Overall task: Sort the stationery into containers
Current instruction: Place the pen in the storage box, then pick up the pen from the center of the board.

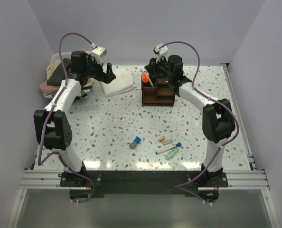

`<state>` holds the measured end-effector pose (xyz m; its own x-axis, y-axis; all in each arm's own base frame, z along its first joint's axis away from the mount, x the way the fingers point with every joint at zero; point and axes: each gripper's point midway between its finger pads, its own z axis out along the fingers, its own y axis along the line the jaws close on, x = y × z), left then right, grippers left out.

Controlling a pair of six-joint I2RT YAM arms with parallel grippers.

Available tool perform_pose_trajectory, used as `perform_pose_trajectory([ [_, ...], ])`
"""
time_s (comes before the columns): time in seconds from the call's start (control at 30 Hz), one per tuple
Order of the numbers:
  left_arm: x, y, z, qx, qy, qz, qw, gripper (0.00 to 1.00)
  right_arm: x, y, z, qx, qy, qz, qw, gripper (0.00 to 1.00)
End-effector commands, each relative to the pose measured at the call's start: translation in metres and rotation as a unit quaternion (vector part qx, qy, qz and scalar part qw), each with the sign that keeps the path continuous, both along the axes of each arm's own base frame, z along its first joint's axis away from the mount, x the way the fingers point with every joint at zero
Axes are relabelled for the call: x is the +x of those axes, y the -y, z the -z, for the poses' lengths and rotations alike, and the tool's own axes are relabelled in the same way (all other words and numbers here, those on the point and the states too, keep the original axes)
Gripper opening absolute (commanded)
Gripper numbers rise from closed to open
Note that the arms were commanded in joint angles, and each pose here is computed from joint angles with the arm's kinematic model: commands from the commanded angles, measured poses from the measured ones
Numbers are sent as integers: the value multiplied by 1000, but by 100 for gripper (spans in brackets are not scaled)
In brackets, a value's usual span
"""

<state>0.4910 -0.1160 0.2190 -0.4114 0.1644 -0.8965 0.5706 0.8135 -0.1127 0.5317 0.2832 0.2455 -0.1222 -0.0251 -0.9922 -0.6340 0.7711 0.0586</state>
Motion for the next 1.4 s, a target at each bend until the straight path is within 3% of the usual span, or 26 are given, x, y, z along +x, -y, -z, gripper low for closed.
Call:
perform_pose_trajectory([
  [0.0,9,5,-30,-9,45,5,999,100,-13,5,-46,9,31,-5,999,34],
  [0.13,6,7,-41,-10,61,7,998,100,-36,17,-75,7,40,0,999,35],
  [0.23,-1,7,-48,-11,76,8,997,100,-61,27,-59,-41,21,-15,999,38],
  [0.37,-18,11,-48,-15,81,21,996,100,-118,51,-22,-95,-54,-33,993,40],
  [0.47,-34,14,-40,-12,78,28,997,100,-163,61,18,-146,-119,-84,978,42],
  [0.53,-44,16,-28,-13,66,30,997,100,-189,64,28,-174,-121,-131,969,43],
  [0.67,-63,25,-22,-17,61,38,997,100,-250,76,81,-250,-163,-259,919,44],
  [0.8,-71,31,-19,-22,59,45,997,100,-270,81,111,-305,-156,-336,878,41],
  [0.93,-72,33,-22,-25,60,47,997,100,-277,79,130,-353,-114,-367,853,40],
  [1.27,-77,39,-18,-25,55,55,997,100,-340,128,182,-460,-83,-466,751,36],
  [1.37,-76,39,-16,-24,53,55,997,100,-349,136,185,-467,-91,-478,739,33],
])
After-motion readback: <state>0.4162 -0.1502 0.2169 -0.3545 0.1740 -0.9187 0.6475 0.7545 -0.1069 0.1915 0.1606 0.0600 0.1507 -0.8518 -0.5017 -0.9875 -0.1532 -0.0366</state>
